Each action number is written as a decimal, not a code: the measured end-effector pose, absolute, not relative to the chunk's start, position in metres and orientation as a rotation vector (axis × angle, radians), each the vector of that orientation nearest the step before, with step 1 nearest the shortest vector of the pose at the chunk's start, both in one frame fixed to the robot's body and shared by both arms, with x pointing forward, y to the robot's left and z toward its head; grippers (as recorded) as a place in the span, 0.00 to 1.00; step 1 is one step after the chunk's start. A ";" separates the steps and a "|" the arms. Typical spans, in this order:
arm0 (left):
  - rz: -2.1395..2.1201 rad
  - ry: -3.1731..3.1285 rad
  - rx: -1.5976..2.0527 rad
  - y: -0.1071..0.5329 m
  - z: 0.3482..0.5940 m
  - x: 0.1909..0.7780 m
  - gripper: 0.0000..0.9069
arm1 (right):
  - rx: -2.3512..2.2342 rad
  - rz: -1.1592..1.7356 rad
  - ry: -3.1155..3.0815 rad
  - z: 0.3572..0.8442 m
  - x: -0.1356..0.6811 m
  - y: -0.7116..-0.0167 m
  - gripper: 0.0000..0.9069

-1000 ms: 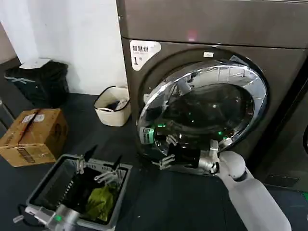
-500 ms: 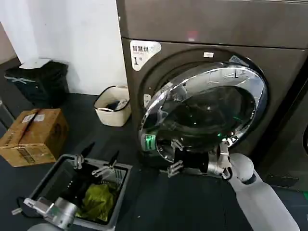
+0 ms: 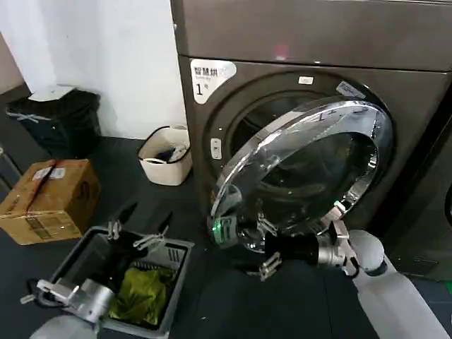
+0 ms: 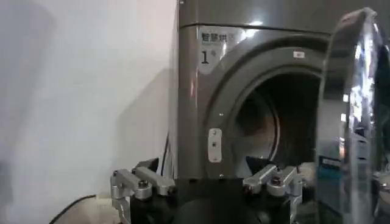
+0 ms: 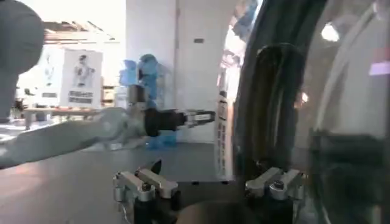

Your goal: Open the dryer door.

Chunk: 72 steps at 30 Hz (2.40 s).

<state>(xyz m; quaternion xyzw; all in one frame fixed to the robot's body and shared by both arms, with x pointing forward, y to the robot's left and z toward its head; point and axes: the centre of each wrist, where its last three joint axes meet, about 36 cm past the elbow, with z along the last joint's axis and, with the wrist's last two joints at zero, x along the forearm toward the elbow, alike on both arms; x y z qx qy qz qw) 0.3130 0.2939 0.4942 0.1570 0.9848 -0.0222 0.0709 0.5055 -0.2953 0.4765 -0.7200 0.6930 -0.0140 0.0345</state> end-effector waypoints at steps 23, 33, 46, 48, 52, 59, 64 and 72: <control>-0.102 2.875 0.711 0.297 0.513 0.373 1.00 | -2.317 -0.119 2.054 0.477 0.489 -0.341 1.00; -0.084 2.827 0.899 0.278 0.520 0.388 1.00 | -2.208 -0.078 2.170 0.469 0.477 -0.382 1.00; -0.128 2.805 1.059 0.248 0.513 0.390 1.00 | -2.044 -0.064 2.259 0.466 0.439 -0.413 1.00; -0.120 2.800 1.077 0.246 0.512 0.391 1.00 | -2.011 -0.074 2.279 0.466 0.431 -0.420 1.00; -0.109 2.787 1.123 0.240 0.509 0.393 1.00 | -1.928 -0.095 2.320 0.469 0.414 -0.436 1.00; -0.137 2.769 1.192 0.231 0.506 0.394 1.00 | -1.711 -0.169 2.423 0.481 0.381 -0.465 1.00; -0.164 2.753 1.261 0.225 0.504 0.394 1.00 | -1.532 -0.188 2.519 0.482 0.358 -0.484 1.00; -0.154 2.727 1.348 0.216 0.502 0.397 1.00 | -1.152 -0.219 2.632 0.490 0.325 -0.520 1.00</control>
